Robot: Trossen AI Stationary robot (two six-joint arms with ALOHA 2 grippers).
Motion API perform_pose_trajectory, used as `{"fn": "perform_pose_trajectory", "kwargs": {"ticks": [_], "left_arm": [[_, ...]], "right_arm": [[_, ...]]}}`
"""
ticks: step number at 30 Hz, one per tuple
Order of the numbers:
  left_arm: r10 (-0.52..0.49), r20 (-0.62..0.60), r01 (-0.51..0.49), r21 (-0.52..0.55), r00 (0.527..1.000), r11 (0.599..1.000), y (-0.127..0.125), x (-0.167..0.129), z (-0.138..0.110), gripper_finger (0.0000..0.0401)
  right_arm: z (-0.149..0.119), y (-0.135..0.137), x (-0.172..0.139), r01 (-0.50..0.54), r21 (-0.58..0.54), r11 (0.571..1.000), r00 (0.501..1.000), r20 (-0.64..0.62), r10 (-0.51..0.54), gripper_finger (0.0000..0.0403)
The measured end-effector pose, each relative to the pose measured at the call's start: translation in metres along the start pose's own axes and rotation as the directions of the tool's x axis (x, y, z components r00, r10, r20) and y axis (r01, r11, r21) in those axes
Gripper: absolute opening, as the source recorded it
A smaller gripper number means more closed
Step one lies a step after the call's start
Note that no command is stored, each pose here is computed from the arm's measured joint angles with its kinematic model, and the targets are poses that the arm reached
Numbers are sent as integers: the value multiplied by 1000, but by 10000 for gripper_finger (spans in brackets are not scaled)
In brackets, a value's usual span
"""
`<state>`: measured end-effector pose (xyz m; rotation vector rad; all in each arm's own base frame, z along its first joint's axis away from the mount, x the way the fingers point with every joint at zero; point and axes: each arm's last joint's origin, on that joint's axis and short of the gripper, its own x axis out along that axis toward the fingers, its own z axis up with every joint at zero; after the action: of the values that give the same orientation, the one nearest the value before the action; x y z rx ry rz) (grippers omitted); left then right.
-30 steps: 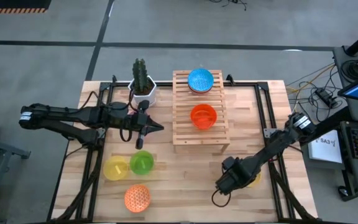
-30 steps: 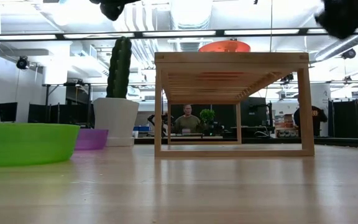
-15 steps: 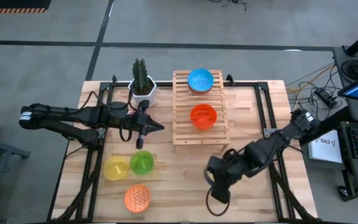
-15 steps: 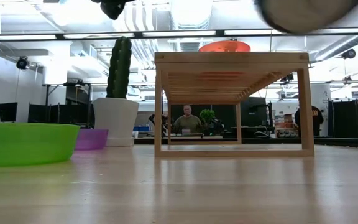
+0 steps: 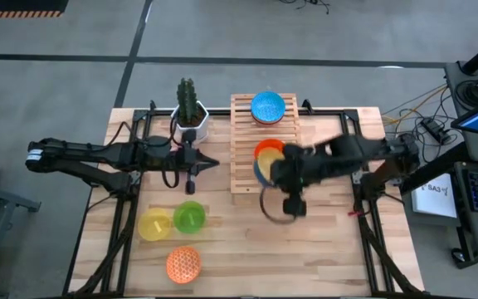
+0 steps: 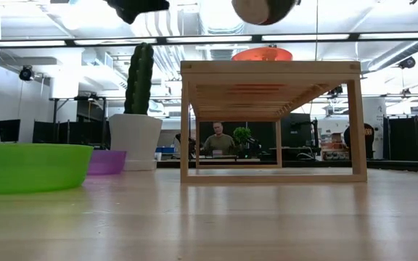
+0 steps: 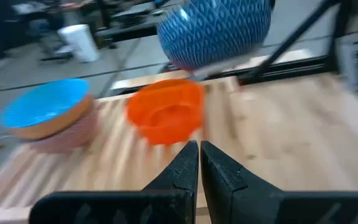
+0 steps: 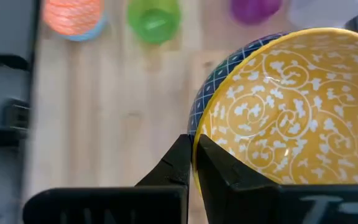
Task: Place and stack bowls onto a shelf
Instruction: Stack the yellow patterned bowl on top of the blue bowl on the shelf
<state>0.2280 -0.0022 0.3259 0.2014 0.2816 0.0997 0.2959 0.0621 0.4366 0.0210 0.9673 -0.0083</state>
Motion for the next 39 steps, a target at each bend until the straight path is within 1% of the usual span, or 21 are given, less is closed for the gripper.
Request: {"fn": "perform_pose_trajectory", "kwargs": {"ticks": [4,8,12,16,21,23,29,39], "left_arm": [[100,-14,-99,66,995,993,4,0,1,0],[161,-14,-159,95,987,983,11,0,2,0],[196,-24,-193,91,980,977,19,0,0,0],[223,-33,-220,77,974,972,26,1,-1,0],[247,-37,-244,68,968,967,31,1,-2,0],[257,-33,-254,66,966,965,34,1,-2,0],[285,-42,-282,74,958,957,41,0,-4,0],[331,-57,-327,77,942,942,52,0,-6,0]], "right_arm": [[8,-37,-9,84,-135,987,996,36,-80,9],[11,-77,-15,167,-218,961,986,45,-161,9],[8,-114,-17,236,-270,933,971,22,-239,9],[4,-142,-17,285,-313,906,953,-11,-304,9],[2,-169,-7,296,-344,891,939,-63,-337,9],[2,-176,1,283,-355,891,937,-97,-336,9],[3,-181,23,226,-412,883,926,-191,-326,9],[4,-186,38,201,-433,879,918,-231,-324,9]]}}
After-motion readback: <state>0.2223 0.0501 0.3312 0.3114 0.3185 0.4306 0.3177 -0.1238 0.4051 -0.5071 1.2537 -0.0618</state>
